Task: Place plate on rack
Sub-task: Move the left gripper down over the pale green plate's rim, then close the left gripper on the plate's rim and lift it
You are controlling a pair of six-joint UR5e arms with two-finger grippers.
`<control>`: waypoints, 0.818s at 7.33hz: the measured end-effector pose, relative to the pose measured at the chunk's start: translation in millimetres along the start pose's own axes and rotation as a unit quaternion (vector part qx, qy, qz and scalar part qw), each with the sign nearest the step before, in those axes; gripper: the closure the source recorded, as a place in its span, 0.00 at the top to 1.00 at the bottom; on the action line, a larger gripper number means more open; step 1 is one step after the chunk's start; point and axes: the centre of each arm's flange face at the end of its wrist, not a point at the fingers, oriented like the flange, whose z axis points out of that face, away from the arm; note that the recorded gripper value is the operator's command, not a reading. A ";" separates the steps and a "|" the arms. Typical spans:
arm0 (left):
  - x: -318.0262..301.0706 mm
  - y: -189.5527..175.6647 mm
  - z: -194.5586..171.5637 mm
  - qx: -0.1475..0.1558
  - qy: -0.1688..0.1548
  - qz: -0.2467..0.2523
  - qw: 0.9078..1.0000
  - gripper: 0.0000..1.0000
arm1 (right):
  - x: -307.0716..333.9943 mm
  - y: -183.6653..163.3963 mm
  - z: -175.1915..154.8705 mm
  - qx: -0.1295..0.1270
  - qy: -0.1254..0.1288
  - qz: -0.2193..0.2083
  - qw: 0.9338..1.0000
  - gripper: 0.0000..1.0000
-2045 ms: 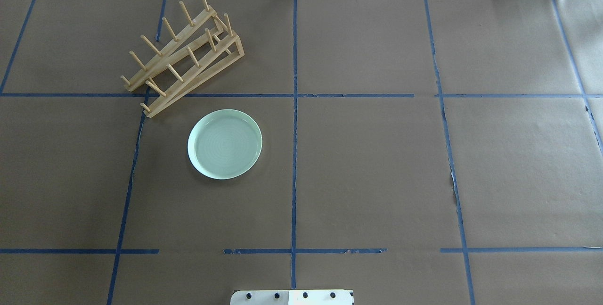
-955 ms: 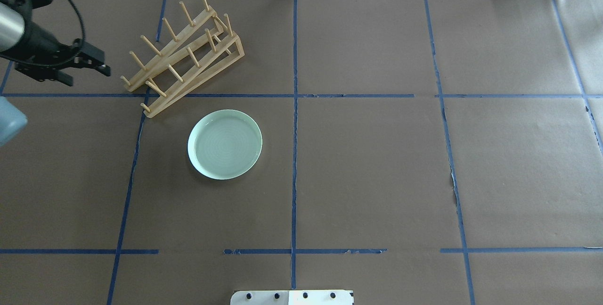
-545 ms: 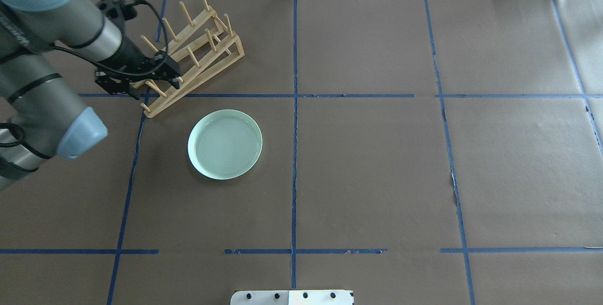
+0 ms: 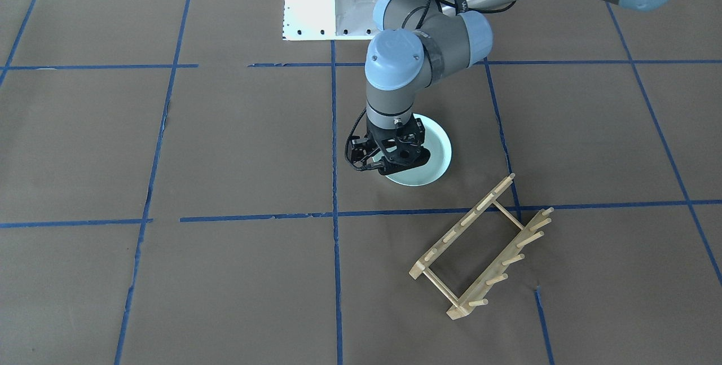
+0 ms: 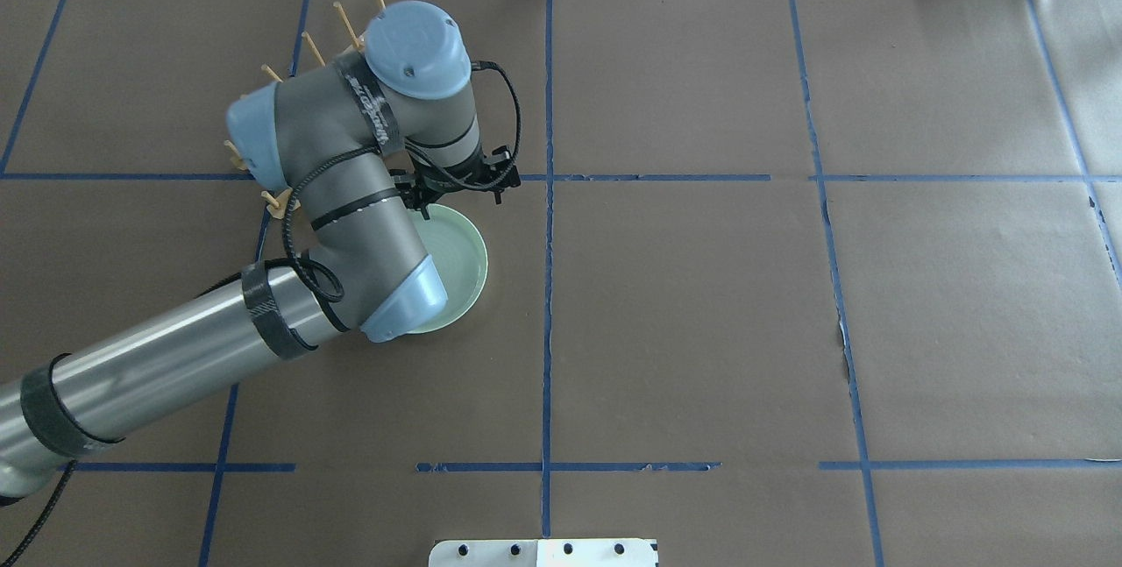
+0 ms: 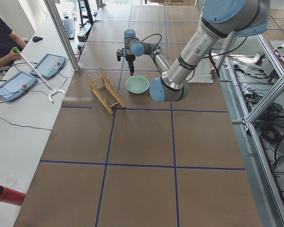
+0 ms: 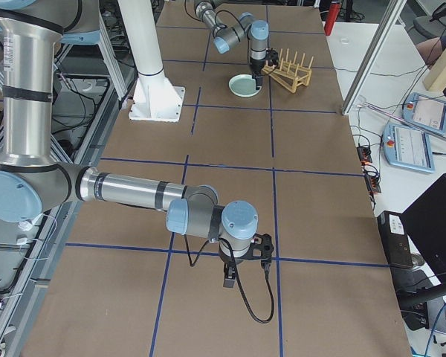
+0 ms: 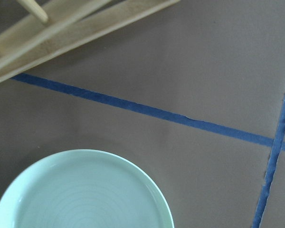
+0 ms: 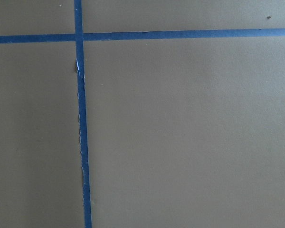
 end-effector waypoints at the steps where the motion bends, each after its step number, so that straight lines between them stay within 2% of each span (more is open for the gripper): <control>1: 7.5 14.5 15.8 0.003 -0.012 0.009 1.000 0.82 | 0.0 0.0 0.0 0.000 0.000 0.000 1.000 1.00; 3: 10.2 27.7 31.1 0.001 -0.023 0.017 1.000 0.69 | -0.1 -0.1 -0.1 0.000 0.000 0.000 1.000 1.00; 5: 9.9 36.3 38.9 -0.004 -0.028 0.021 0.999 0.65 | -0.1 -0.2 -0.1 0.000 0.000 0.000 1.000 1.00; 6: 10.8 39.4 40.2 -0.006 -0.028 0.023 0.999 0.55 | 0.0 -0.1 -0.1 0.000 0.000 0.000 1.000 1.00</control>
